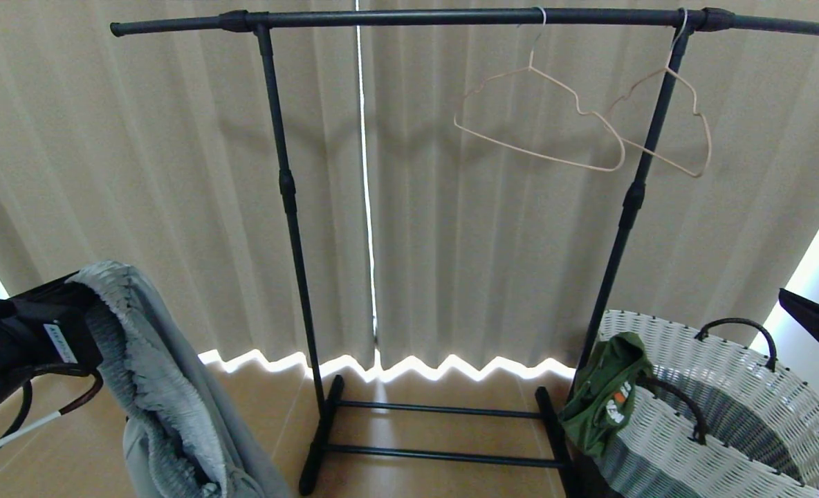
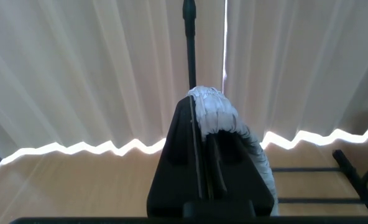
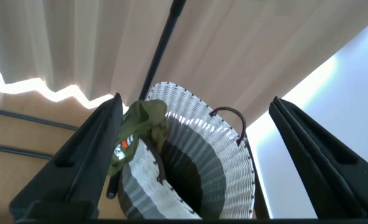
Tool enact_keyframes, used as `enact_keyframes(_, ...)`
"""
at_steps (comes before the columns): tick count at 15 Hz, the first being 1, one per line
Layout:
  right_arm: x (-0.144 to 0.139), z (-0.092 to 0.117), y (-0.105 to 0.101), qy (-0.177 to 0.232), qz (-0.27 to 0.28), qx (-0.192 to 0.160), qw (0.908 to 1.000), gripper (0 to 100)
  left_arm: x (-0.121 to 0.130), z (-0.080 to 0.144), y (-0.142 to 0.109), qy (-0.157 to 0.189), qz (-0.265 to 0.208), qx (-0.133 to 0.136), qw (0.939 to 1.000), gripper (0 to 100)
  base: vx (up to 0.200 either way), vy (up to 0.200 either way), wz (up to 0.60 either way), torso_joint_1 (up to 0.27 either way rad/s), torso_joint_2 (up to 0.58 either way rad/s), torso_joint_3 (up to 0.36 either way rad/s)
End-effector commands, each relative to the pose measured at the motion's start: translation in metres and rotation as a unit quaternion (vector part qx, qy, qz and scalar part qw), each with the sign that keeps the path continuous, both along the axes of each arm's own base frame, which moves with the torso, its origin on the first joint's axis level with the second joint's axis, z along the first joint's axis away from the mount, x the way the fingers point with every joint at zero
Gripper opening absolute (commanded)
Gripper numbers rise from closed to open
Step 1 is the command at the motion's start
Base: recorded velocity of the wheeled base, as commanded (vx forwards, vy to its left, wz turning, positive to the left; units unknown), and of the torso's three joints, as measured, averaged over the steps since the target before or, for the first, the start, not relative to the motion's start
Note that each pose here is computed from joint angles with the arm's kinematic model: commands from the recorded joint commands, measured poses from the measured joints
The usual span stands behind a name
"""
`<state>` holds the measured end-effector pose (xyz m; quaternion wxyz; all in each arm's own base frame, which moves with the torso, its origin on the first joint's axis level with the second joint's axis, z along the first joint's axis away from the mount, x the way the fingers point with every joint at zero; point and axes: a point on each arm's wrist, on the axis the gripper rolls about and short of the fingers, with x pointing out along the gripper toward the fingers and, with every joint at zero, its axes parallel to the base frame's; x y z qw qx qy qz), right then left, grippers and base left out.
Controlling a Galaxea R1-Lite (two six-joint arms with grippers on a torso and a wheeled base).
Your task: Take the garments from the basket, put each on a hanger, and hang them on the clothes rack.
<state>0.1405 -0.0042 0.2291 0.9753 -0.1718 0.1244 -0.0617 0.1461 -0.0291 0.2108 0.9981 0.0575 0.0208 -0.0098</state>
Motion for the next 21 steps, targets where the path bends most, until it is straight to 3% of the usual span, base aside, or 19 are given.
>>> enact_keyframes(1, -0.0017, -0.0005, 0.0, -0.001, 0.0, 0.0, 1.0, 100, 0.0004, -0.001, -0.0001, 0.002, 0.0, 0.001, 1.0, 0, 0.0, 0.0, 0.0, 0.046, -0.11, -0.017)
enact_keyframes(7, -0.0023, -0.0021, 0.0, 0.001, 0.0, 0.001, 1.0, 100, -0.0008, -0.0059, -0.0005, 0.009, -0.003, 0.004, 0.9999, 0, 0.0, 0.0, 0.0, 0.159, -0.37, -0.223)
enact_keyframes(10, -0.0013, -0.0032, 0.0, 0.004, 0.0, 0.001, 1.0, 100, -0.0037, -0.0054, -0.007, 0.007, -0.026, 0.004, 0.9996, 0, 0.0, 0.0, 0.0, 0.092, -0.5, -0.253)
enact_keyframes(21, -0.0009, -0.0032, 0.0003, 0.004, 0.003, 0.001, 1.0, 100, -0.007, -0.0059, -0.0065, 0.004, -0.027, 0.003, 0.9996, 0, 0.0, 0.0, 0.0, 0.271, -0.49, -0.259)
